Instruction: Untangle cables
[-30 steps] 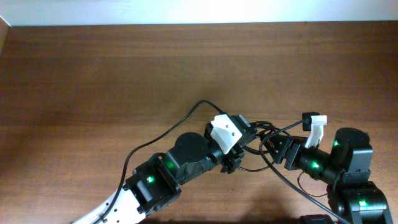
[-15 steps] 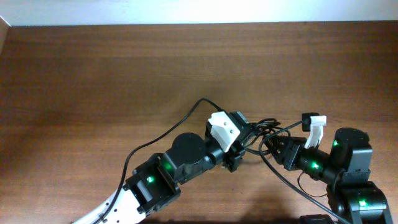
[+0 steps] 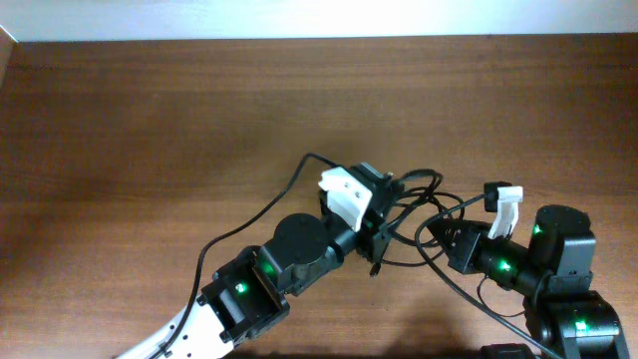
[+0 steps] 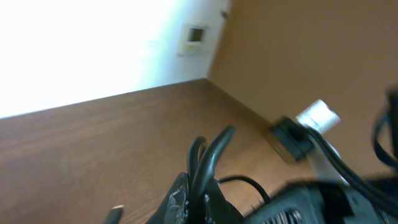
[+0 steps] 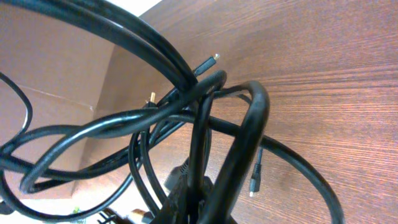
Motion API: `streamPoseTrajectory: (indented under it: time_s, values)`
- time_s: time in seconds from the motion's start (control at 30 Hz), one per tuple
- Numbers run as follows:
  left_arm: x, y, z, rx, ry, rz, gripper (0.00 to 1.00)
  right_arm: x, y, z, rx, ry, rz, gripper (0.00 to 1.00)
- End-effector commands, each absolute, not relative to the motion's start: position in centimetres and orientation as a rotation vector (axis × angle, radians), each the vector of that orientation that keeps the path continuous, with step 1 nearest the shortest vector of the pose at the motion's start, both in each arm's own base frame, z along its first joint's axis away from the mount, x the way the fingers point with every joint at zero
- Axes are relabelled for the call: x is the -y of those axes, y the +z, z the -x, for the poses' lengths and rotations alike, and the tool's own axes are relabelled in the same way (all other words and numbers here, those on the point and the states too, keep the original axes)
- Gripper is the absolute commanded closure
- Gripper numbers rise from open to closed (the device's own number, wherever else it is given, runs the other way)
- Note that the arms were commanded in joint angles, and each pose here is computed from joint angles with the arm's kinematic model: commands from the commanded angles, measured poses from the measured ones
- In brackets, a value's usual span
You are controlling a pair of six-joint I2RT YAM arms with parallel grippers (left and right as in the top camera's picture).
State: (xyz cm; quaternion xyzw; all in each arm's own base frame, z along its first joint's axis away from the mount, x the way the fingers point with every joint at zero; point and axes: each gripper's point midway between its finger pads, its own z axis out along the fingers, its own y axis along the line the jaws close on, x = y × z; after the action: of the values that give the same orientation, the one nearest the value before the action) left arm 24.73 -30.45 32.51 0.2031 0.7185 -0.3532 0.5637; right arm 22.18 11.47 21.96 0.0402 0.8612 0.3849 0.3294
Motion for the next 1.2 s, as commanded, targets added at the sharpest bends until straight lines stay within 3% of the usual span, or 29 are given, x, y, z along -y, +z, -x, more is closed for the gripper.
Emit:
streamPoseTrajectory:
  time_s: [0.0, 0.2, 0.5, 0.9, 1.17]
  values:
    - [28.3, 34.6, -26.8, -1.703, -0.870, -0.157, 1.00, -11.1, 21.4, -22.2, -2.267, 0.971, -0.108, 0.96]
    - [27.2, 34.3, -27.6, -1.727, -0.909, 0.033, 1.00, -10.9, 21.2, -22.3, -2.273, 0.952, -0.122, 0.96]
    - [22.2, 29.7, -29.1, -1.780, -0.946, 0.743, 1.00, -10.9, 20.2, -22.7, -2.316, 0.957, -0.144, 0.96]
    - [16.8, 30.8, -30.0, -1.566, -0.702, 0.905, 1.00, -10.9, 19.7, -22.9, -2.335, 0.957, -0.154, 0.96]
    - [14.7, 34.1, -30.2, -1.311, -0.776, 1.068, 1.00, -10.9, 19.8, -22.9, -2.336, 0.957, -0.155, 0.96]
